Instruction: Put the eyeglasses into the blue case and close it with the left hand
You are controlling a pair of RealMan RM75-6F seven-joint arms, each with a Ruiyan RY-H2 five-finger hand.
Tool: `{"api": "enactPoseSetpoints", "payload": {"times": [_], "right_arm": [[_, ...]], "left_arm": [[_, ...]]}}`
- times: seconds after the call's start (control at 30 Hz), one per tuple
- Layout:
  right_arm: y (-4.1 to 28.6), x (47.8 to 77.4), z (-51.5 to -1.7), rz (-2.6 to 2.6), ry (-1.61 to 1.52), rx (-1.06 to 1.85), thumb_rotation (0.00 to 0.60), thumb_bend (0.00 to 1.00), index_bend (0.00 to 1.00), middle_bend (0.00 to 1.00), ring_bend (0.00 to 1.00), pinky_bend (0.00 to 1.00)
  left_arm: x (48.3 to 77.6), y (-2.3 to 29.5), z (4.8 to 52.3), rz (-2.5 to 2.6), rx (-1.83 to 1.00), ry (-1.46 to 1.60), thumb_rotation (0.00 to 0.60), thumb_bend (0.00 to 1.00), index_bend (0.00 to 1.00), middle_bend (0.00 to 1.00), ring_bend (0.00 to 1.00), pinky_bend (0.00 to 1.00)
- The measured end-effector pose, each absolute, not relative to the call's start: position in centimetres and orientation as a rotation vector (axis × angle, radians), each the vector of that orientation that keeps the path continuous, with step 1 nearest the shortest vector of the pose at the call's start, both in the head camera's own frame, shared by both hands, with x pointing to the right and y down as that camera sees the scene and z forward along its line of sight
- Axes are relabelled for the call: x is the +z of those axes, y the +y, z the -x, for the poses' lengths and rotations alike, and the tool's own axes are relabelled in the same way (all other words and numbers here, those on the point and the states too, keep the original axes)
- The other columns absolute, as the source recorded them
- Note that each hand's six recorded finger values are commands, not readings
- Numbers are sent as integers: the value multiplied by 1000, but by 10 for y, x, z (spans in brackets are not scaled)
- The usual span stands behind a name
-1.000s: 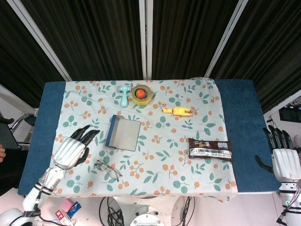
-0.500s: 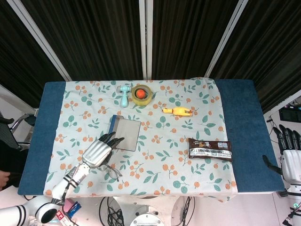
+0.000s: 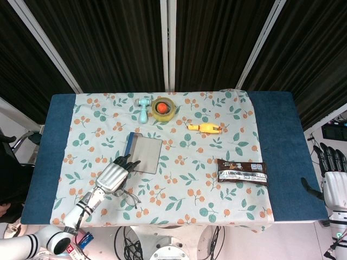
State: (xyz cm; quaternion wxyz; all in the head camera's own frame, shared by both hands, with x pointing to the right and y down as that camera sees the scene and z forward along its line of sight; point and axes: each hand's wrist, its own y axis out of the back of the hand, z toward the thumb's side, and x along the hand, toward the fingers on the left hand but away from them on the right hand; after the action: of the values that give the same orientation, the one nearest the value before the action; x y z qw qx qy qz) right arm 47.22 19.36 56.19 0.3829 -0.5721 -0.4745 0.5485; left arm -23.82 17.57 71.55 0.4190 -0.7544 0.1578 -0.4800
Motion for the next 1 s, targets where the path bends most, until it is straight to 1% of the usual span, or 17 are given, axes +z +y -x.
{"api": "enactPoseSetpoints", "payload": {"times": [0.13, 0.47, 0.7, 1.0], "right_arm": [[194, 563, -473, 1455, -1214, 1408, 600, 185, 0, 0, 0, 0], [193, 566, -470, 1458, -1204, 1412, 600, 188, 0, 0, 0, 0], [194, 567, -469, 1458, -1195, 1420, 600, 188, 0, 0, 0, 0], [193, 562, -470, 1444, -1201, 1417, 600, 187, 0, 0, 0, 0]], "left_arm": [[714, 173, 251, 1821, -1242, 394, 600, 737, 28, 283, 10, 155], [717, 165, 303, 1674, -1442, 359, 600, 732, 26, 286, 10, 153], [718, 147, 316, 1636, -1476, 426, 600, 733, 25, 279, 9, 153], [734, 125, 315, 1623, -1509, 459, 600, 734, 24, 265, 10, 154]]}}
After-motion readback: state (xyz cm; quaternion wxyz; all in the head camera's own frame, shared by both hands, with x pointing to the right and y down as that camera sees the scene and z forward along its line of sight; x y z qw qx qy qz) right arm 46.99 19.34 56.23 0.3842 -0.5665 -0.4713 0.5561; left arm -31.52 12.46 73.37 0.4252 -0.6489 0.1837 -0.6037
